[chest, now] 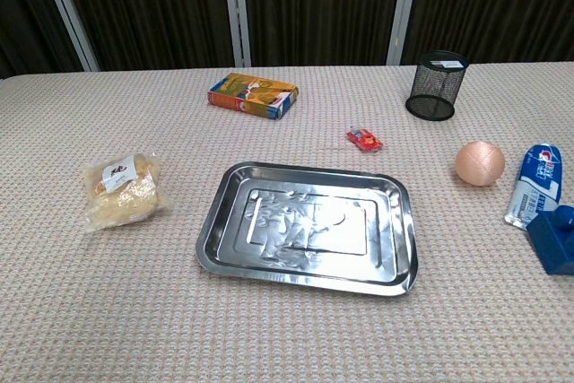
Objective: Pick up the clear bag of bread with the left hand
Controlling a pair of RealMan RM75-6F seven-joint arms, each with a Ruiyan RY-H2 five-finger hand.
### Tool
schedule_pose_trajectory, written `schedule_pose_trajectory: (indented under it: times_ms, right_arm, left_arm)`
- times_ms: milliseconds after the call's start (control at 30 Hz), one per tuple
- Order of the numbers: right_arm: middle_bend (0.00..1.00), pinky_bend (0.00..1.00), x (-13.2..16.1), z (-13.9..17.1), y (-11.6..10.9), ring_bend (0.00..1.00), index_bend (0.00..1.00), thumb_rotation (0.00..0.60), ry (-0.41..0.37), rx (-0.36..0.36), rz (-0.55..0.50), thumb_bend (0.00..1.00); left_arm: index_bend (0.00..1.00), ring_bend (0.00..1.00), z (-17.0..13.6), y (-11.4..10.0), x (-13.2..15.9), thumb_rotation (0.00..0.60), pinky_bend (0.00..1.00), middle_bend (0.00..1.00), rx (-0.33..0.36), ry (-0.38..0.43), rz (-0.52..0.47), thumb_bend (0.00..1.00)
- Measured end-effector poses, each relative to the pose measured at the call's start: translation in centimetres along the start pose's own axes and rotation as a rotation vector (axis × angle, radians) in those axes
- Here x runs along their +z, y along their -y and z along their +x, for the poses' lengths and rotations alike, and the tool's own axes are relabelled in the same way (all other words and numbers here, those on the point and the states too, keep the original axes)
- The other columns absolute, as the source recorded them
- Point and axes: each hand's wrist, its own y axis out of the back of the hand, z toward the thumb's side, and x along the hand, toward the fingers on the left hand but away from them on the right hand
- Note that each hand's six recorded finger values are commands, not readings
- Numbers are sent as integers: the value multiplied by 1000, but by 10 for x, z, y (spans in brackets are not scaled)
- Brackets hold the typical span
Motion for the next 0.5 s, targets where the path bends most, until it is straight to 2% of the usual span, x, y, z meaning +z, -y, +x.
schedule_pose_trajectory:
  times_ms: [500]
  right_arm:
    - [34,87,-3,3,-1,0,31,600,9,-7,2,0]
  left_arm:
    - [145,29,1,1,5,565,1,21,5,23,-12,126]
